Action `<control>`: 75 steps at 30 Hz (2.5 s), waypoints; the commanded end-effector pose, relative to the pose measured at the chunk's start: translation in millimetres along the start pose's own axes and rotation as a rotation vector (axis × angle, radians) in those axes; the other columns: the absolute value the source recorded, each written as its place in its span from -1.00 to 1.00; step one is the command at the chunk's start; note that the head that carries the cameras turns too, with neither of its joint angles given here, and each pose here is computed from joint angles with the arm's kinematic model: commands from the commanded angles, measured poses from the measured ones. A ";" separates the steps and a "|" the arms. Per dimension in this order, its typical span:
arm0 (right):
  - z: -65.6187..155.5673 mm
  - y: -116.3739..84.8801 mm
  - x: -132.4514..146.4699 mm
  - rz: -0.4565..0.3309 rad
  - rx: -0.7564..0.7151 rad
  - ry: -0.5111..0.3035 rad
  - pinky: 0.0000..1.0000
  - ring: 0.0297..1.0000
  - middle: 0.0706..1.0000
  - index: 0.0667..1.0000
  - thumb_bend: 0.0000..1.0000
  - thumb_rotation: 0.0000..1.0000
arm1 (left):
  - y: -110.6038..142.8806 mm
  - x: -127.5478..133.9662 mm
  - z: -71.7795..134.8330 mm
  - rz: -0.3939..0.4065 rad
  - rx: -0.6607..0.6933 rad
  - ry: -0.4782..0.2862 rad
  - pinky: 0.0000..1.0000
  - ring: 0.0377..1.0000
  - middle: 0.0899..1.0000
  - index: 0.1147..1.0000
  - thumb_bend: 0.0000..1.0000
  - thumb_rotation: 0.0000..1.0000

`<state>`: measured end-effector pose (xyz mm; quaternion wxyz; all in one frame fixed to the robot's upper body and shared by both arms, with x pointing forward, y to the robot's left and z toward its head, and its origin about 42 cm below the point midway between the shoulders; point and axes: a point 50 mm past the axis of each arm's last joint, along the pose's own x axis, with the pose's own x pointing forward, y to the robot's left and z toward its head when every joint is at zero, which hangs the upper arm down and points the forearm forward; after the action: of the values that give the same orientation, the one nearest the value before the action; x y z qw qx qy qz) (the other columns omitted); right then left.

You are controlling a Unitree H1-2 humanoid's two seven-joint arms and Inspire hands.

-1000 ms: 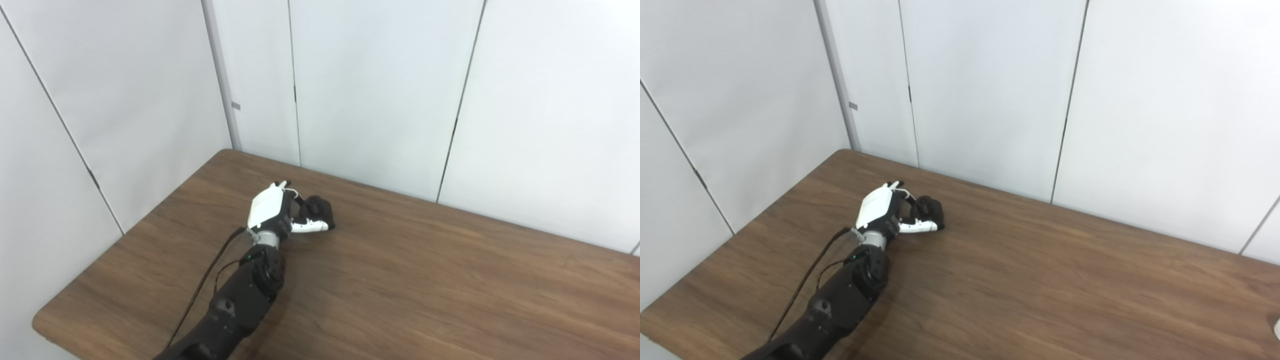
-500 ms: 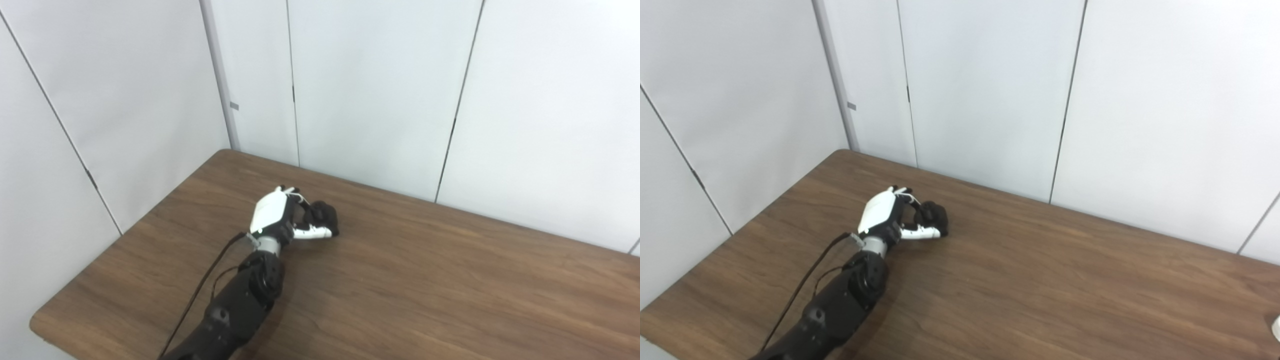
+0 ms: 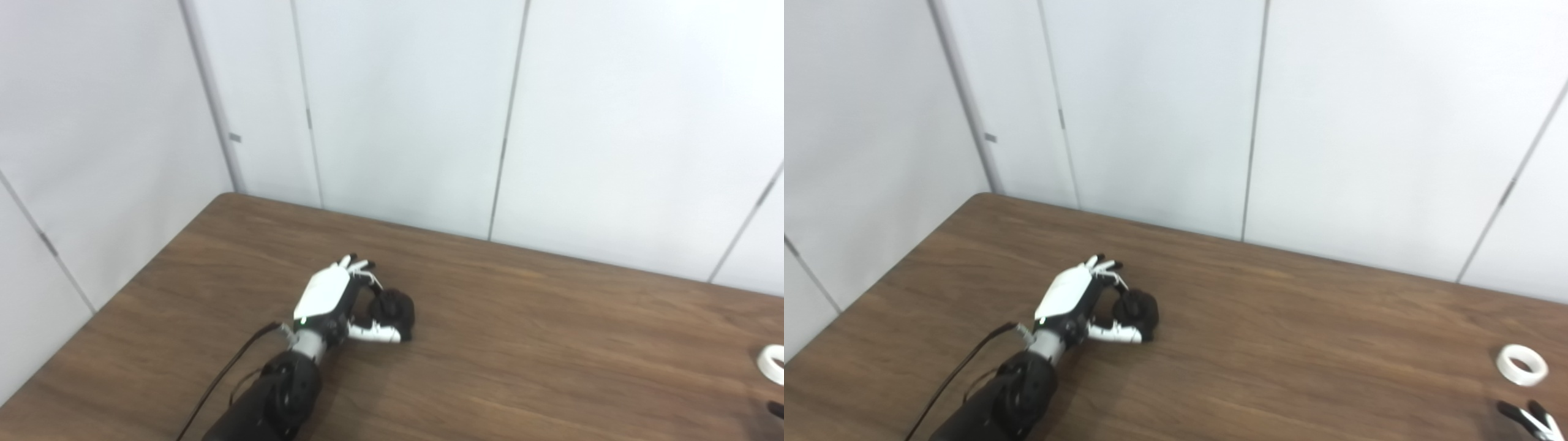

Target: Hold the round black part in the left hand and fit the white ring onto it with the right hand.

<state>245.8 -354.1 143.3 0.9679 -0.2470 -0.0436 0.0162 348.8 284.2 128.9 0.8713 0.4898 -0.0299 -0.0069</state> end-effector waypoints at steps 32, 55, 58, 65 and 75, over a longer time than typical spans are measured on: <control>126.4 -115.1 129.1 -0.248 -0.554 -0.120 0.76 1.00 0.96 0.59 0.74 -0.39 | -32.4 -76.5 28.1 -0.294 0.017 -0.311 1.00 1.00 0.71 -0.18 0.04 -0.92; 110.7 -105.1 202.4 0.088 -0.839 0.237 1.00 1.00 1.00 0.49 1.00 -0.48 | -23.4 -78.4 25.1 -0.287 0.016 -0.307 1.00 1.00 0.70 -0.17 0.04 -0.92; 104.8 -99.3 202.2 0.107 -0.845 0.256 1.00 1.00 1.00 0.48 1.00 -0.45 | -23.4 -78.9 25.0 -0.289 0.017 -0.305 1.00 1.00 0.70 -0.17 0.04 -0.92; 92.5 -91.8 199.3 0.124 -0.852 0.275 1.00 1.00 1.00 0.48 1.00 -0.49 | -21.3 -79.3 25.4 -0.290 0.014 -0.306 1.00 1.00 0.69 -0.17 0.04 -0.92; 79.0 -85.3 187.0 0.129 -0.837 0.303 1.00 1.00 1.00 0.49 0.93 -0.64 | -18.9 -80.9 24.6 -0.295 0.015 -0.300 1.00 0.99 0.69 -0.17 0.04 -0.92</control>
<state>420.7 -379.3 238.1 0.7782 -0.6081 0.1475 0.0529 274.7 255.4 126.3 0.8516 0.4816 -0.1029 -0.1796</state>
